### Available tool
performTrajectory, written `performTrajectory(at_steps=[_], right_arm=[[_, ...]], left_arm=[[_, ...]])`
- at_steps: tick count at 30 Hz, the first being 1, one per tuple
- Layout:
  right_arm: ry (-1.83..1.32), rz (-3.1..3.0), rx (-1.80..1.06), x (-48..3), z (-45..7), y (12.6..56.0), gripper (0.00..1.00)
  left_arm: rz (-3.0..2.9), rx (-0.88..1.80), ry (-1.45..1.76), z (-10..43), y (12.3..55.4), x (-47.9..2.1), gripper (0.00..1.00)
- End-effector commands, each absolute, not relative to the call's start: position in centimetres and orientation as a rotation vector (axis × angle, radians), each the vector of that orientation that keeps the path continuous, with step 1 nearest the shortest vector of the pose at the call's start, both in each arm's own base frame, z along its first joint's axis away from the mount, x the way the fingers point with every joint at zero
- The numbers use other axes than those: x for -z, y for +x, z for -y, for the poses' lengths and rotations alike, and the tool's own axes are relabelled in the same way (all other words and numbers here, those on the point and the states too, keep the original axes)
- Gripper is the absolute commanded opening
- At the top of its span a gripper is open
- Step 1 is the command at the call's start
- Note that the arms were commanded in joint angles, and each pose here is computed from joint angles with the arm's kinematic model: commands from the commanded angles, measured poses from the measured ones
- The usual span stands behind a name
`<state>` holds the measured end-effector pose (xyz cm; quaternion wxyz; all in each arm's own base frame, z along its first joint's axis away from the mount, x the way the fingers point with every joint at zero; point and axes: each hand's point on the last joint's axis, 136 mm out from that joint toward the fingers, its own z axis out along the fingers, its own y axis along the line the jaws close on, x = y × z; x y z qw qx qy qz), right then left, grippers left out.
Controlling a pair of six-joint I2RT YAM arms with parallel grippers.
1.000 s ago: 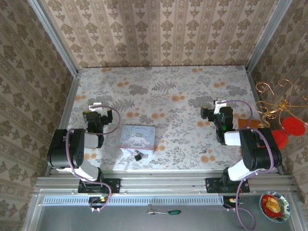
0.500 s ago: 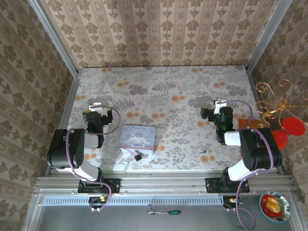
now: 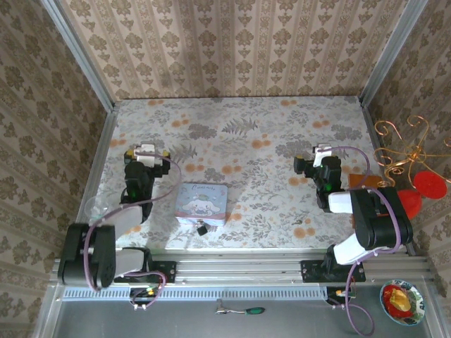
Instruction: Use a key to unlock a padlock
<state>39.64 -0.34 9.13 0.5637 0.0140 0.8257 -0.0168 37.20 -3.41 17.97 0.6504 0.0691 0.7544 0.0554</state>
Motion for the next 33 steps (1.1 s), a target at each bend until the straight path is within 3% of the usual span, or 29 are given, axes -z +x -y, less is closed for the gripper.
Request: performTrajectory(at_steps=[1, 8, 13, 16, 19, 25, 33], right_arm=[[-0.022, -1.909, -0.007, -10.6, -0.9, 39.7, 1.0], [-0.264, -1.876, -0.188, -15.8, -5.7, 36.8, 1.0], [-0.014, -1.851, -0.317, -21.7, -5.4, 35.0, 1.0], [0.402, -1.92, -0.34, -21.2, -1.9, 33.4, 1.0], [0.509, -1.95, -0.4, -20.6, -1.4, 31.9, 1.0], [0.37, -2.028, -0.578, -21.3, -5.3, 30.6, 1.0], [0.149, -2.119, -0.442, -21.1, -10.4, 30.2, 1.0]], left_arm=[[-1.647, -0.092, 0.077, 3.3, 36.4, -22.2, 1.0], [-1.709, 0.163, -0.216, 2.6, 31.9, -26.9, 1.0], [-1.819, 0.253, -0.391, 1.7, 28.6, -25.5, 1.0], [-1.856, 0.244, -0.557, -0.1, 27.0, -24.7, 1.0], [-1.854, 0.282, -0.562, -0.4, 26.6, -24.2, 1.0], [-1.794, 0.525, -0.462, 2.0, 27.2, -22.5, 1.0], [-1.896, 0.68, -0.378, 4.9, 28.7, -20.2, 1.0]])
